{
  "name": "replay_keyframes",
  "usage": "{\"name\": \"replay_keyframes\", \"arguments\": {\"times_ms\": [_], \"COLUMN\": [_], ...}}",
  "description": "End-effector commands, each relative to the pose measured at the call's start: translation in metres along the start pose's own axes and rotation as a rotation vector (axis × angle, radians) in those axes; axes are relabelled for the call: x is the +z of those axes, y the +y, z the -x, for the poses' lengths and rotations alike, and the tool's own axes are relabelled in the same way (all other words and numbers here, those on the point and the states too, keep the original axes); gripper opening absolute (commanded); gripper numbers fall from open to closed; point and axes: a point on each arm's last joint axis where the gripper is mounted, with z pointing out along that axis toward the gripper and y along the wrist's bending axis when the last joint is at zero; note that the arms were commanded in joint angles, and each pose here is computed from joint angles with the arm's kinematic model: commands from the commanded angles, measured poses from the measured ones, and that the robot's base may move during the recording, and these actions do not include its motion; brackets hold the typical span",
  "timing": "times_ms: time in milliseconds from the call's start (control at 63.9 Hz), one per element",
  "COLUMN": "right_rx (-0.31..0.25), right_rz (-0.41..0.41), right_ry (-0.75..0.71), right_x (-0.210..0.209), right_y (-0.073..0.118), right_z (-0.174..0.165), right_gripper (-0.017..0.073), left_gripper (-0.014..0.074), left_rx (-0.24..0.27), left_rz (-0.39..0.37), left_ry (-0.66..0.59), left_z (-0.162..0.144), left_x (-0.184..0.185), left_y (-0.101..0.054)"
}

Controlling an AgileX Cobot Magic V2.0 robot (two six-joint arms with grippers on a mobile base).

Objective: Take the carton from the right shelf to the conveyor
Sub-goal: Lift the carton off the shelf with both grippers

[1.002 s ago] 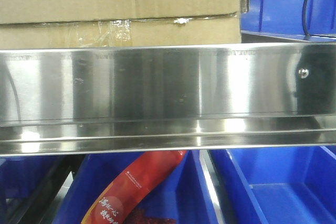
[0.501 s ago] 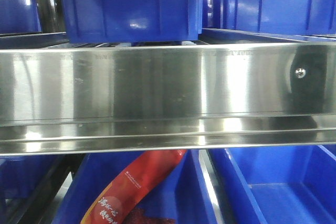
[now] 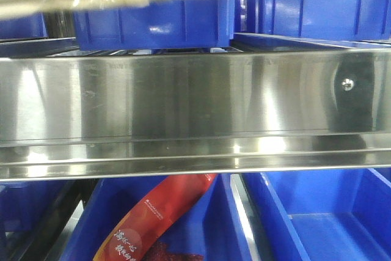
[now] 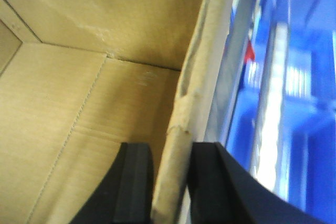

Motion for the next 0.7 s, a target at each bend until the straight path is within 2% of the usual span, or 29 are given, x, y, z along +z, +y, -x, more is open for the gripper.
{"name": "replay_keyframes", "arguments": {"times_ms": [0,517,689], "right_rx": [-0.014,-0.014,-0.014], "right_rz": [-0.001,-0.001,0.008], "right_ry": [-0.066,-0.066,-0.141], "right_x": [-0.0100,-0.0099,-0.0106], "right_y": [-0.0005,-0.0005,0.0003], "right_z": [0.0000,0.0000,0.0068], "right_gripper": [-0.0061,-0.0061,-0.0061], "left_gripper": [-0.0006,-0.0006,-0.0006], "left_rx": [0.000,0.001,0.006], "left_rz": [-0.045,-0.043,-0.028], "left_ry": [-0.038,-0.039,-0.045], "left_z": [0.0005,0.0005,0.0010], "left_x": [-0.0086,-0.0086,-0.0085], "left_y": [-0.0035,-0.0033,-0.0019]}}
